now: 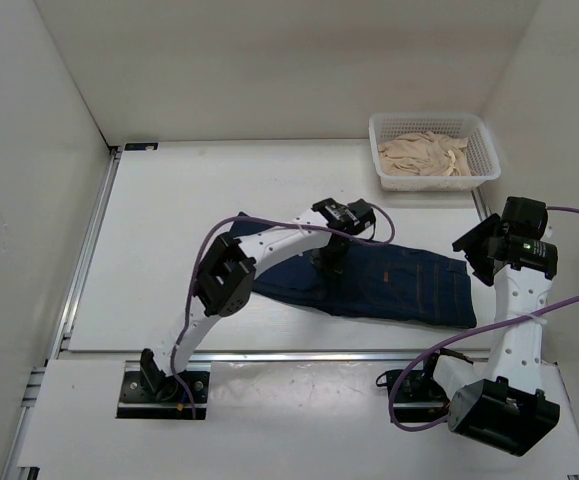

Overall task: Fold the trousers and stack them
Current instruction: Fold the trousers

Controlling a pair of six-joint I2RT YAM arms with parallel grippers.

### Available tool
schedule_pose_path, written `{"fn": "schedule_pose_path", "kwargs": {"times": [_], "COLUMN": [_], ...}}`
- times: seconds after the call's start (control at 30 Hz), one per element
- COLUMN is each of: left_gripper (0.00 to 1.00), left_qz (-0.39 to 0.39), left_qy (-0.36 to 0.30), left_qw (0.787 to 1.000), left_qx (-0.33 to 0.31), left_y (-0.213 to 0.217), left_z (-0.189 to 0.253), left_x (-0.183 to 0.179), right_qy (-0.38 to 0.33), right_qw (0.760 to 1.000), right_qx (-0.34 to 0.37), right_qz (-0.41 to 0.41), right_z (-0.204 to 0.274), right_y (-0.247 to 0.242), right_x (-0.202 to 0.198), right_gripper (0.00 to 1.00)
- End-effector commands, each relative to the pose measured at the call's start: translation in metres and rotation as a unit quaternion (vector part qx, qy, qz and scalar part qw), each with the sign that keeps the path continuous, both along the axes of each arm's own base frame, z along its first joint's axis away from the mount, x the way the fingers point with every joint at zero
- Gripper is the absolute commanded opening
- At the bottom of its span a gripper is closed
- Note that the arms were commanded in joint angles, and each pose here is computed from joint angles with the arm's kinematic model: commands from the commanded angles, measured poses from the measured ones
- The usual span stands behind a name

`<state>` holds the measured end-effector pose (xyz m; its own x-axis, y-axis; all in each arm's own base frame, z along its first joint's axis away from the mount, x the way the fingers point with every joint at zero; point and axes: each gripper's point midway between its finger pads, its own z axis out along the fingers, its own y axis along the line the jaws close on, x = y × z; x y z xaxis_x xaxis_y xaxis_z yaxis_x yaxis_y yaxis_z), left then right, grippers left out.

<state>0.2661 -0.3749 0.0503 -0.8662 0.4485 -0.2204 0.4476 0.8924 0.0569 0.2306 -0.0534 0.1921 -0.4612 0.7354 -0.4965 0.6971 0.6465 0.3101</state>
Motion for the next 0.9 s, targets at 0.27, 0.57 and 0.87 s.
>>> {"fn": "schedule_pose_path", "kwargs": {"times": [0.27,0.57,0.87], "left_gripper": [0.11,1.0,0.63], "left_qz": [0.013,0.048,0.168], "left_qy": [-0.024,0.009,-0.077], "left_qw": [0.986,0.988,0.974], "left_qx": [-0.165,-0.145,-0.129], "left_y": [-0.029,-0.035,0.117], "left_z": [0.1,0.067,0.12], "left_x": [0.007,0.005,0.067], "right_qy": [-0.012,-0.017,-0.015], "right_qw": [1.0,1.0,1.0], "right_qx": [-0.004,-0.005,0.004], "right_qz": [0.013,0.013,0.019], "right_z": [0.005,0.007,0.004], "right_y": [0.001,0.002,0.005], "right_x": [0.005,0.004,0.004], "right_gripper": [0.69,0.69,0.69]}}
